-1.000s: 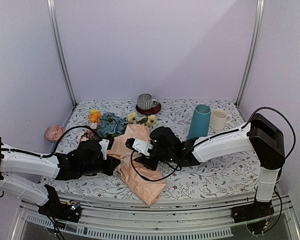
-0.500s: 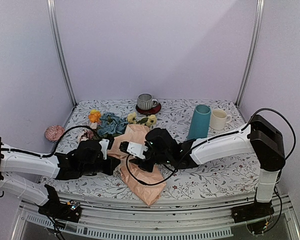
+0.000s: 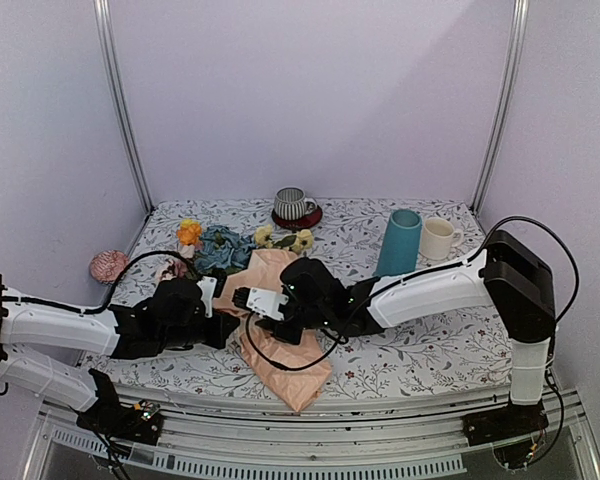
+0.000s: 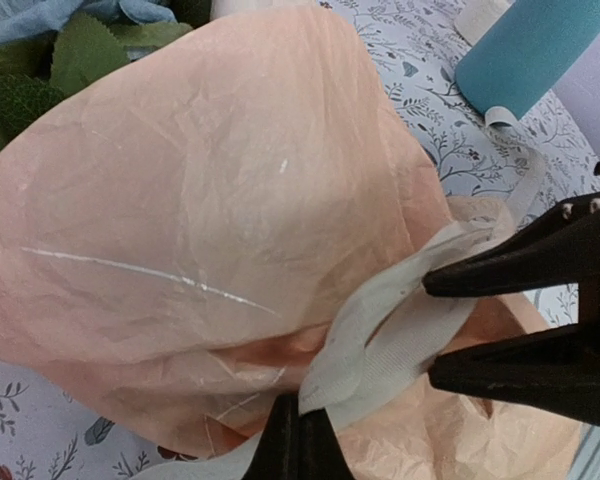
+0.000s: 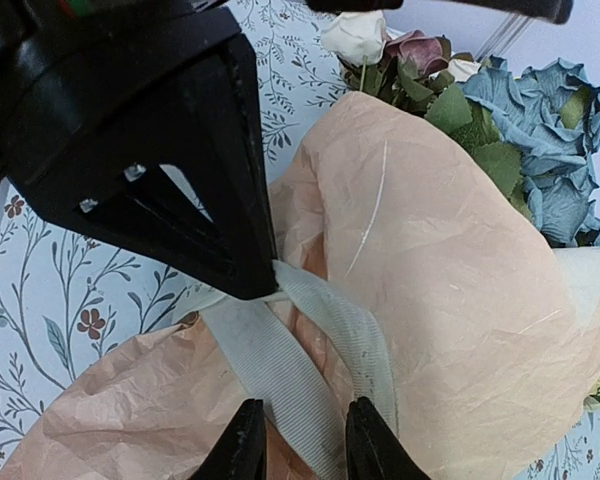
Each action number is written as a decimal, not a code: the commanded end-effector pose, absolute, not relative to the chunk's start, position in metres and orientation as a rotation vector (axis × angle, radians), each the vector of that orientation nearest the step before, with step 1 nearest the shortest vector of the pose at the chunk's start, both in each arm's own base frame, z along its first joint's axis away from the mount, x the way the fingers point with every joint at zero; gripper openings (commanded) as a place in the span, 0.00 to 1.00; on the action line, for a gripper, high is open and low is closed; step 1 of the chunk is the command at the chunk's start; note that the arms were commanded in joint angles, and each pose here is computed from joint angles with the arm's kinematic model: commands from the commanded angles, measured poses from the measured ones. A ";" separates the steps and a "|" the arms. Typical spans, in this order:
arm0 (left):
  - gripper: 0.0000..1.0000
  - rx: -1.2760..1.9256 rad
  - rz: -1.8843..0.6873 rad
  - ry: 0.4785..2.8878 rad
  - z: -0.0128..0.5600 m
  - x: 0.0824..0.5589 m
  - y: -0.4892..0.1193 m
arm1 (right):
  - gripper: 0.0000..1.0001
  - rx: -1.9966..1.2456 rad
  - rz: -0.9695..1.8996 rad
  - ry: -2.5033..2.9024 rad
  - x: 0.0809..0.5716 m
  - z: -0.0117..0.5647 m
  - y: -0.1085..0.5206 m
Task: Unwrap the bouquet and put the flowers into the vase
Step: Untie the half-tied ribbon from the folded wrapping paper.
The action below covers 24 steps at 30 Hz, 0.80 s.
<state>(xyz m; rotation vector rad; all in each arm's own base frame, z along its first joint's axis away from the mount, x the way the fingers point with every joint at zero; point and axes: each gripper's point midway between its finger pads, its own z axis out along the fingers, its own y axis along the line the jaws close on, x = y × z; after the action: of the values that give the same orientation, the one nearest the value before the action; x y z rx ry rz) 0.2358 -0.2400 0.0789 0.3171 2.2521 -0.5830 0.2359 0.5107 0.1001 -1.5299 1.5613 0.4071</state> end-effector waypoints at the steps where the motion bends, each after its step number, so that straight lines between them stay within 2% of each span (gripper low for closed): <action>1: 0.00 0.285 -0.611 2.234 0.088 0.243 -0.242 | 0.30 -1.571 0.385 1.563 0.235 0.091 0.517; 4: 0.00 0.278 -0.612 2.237 0.087 0.244 -0.242 | 0.27 -1.588 0.390 1.571 0.234 0.085 0.519; 5: 0.00 0.276 -0.610 2.238 0.086 0.244 -0.241 | 0.24 -1.588 0.387 1.575 0.235 0.083 0.519; 7: 0.00 0.271 -0.608 2.241 0.085 0.244 -0.240 | 0.10 -1.576 0.376 1.581 0.237 0.083 0.520; 9: 0.00 0.264 -0.606 2.247 0.083 0.244 -0.238 | 0.04 -1.554 0.374 1.586 0.239 0.087 0.519; 18: 0.00 0.219 -0.556 2.275 0.076 0.245 -0.225 | 0.02 -1.311 0.430 1.570 0.247 0.149 0.493; 24: 0.00 0.188 -0.541 2.289 0.070 0.241 -0.213 | 0.02 -0.905 0.468 1.757 0.280 0.166 0.402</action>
<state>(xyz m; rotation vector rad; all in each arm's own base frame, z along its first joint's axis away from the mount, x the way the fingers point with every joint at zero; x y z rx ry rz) 0.2425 -0.2269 0.0761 0.2304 2.2738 -0.5668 0.2430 0.4553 0.1267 -1.2992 1.6629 0.4214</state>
